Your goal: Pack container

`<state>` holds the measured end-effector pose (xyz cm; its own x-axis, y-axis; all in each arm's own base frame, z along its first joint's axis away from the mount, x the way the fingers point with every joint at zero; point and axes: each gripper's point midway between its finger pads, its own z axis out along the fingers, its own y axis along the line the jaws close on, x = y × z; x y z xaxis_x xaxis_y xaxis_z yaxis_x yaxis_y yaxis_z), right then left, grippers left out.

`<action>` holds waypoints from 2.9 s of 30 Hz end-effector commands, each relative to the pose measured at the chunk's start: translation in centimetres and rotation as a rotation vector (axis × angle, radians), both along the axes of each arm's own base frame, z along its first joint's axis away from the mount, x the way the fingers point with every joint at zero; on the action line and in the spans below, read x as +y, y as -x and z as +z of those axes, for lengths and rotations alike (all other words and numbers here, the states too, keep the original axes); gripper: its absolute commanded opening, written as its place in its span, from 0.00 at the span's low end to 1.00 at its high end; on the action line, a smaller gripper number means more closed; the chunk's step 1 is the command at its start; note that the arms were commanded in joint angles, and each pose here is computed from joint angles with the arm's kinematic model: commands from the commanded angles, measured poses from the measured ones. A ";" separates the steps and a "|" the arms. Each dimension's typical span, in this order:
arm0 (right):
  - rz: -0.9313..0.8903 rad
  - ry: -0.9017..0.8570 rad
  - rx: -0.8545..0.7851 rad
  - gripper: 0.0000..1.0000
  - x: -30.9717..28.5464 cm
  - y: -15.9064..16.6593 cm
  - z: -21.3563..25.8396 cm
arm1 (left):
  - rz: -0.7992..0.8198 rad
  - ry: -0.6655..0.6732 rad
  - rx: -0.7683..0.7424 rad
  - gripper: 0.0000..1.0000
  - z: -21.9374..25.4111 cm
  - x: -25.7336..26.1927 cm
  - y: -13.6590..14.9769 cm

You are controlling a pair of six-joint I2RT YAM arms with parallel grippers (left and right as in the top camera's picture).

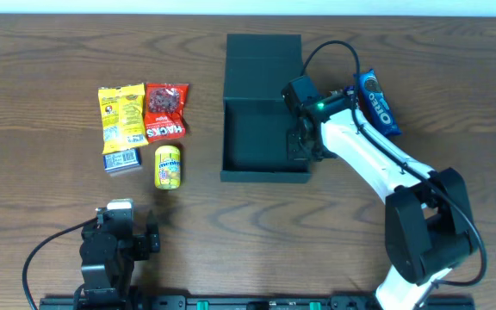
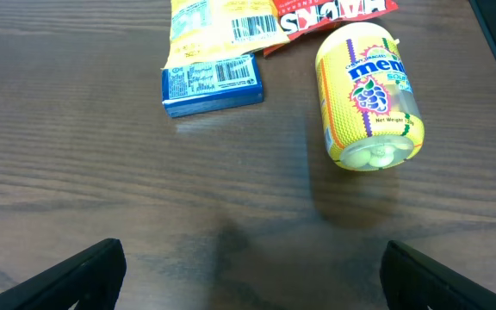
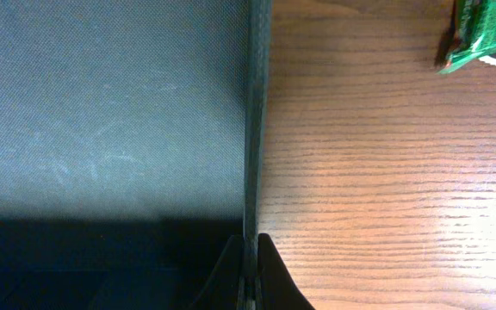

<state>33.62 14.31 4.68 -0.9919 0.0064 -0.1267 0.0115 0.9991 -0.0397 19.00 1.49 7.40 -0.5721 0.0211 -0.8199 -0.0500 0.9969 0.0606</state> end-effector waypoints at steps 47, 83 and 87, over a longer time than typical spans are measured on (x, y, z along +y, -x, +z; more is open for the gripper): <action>-0.054 0.023 0.060 0.02 1.4 2.6 -0.7 | 0.007 -0.019 0.009 0.96 -0.4 0.3 0.1; -0.026 0.099 0.066 0.02 -1.3 2.2 -0.6 | 0.007 -0.019 0.009 0.95 -0.4 0.3 0.1; -0.028 0.097 0.069 0.02 -1.3 2.3 -0.6 | 0.007 -0.019 0.009 0.95 -0.4 0.3 0.1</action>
<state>31.62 14.50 4.69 -0.9968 0.0252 -0.0755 0.0315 0.9960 -0.0831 18.99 1.49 7.40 -0.5724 0.0211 -0.8197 -0.0500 0.9969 0.0606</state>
